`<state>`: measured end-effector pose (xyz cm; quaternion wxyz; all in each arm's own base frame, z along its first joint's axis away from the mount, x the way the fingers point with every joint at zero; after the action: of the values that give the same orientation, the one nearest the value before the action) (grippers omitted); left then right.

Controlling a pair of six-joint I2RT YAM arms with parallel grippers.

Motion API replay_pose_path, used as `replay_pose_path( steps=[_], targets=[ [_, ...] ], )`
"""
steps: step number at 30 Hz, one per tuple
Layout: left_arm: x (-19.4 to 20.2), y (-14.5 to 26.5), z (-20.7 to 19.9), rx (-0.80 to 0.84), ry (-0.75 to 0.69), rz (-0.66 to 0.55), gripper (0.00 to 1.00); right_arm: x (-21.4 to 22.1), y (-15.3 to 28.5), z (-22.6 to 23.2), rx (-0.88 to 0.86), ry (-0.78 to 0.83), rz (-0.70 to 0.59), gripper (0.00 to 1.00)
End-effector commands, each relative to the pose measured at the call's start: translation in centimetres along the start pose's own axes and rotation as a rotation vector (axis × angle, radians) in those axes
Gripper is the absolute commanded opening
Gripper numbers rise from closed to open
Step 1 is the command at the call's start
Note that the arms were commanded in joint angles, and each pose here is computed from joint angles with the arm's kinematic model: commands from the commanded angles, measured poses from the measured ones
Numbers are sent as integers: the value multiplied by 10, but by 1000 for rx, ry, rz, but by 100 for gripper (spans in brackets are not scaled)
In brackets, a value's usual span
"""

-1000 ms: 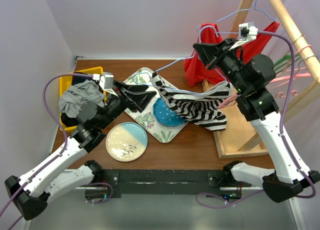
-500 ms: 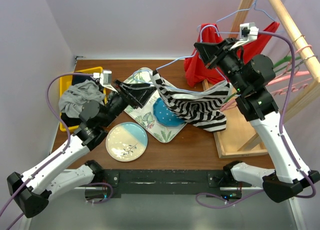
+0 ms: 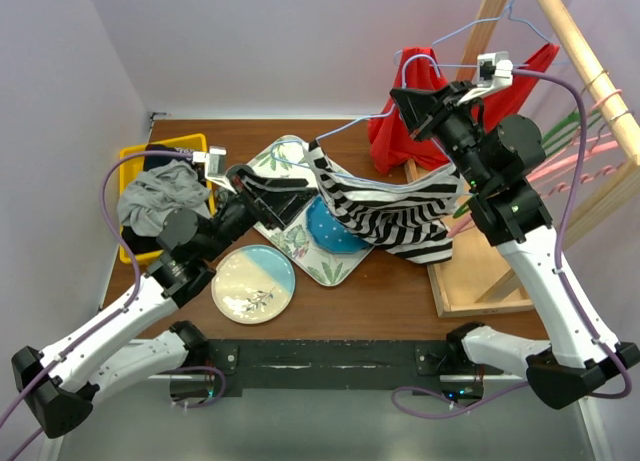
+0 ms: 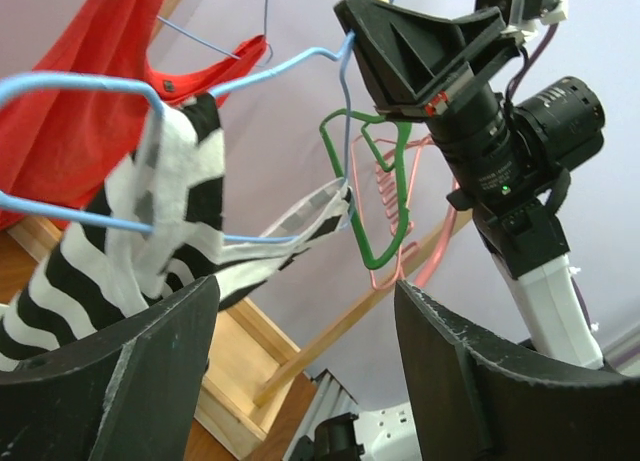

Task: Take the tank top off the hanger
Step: Pick up the hanger from the clothesline.

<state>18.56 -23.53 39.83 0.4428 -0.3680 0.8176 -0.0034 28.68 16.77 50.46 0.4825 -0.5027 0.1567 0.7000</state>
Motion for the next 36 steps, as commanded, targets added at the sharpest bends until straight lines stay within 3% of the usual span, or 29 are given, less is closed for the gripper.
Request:
replay_pose_path(
  steps=[1, 6, 14, 29, 35, 36],
  targets=[
    [-10, -1, -13, -13, 6, -32, 77, -20, -3, 9, -23, 5, -93, 0],
    [-22, -13, 4, -139, -75, -97, 75, -18, -2, 11, -39, -9, -87, 0],
    [-37, -37, 11, -174, -249, -133, 74, -19, -2, 13, -51, -22, -91, 0],
    [-36, -55, 37, -297, -309, -140, 70, -18, 0, 19, -86, -32, -83, 0],
    [-33, -64, 42, -303, -328, -133, 63, -14, 0, 19, -102, -31, -67, 0],
    [-33, -64, 42, -301, -329, -131, 58, -13, 0, 20, -104, -33, -64, 0]
  ],
)
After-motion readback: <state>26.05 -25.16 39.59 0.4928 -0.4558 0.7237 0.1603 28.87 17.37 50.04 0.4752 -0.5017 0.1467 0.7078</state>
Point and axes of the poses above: each gripper's point midway between its finger pads, its own y axis back along the fingers, its own z axis along the line the jaws close on, x = y × z, the point moved 4 cm from there along y, back along the fingers, and after that the axes turned 5 degrees about -y, right-handed, at the moved point
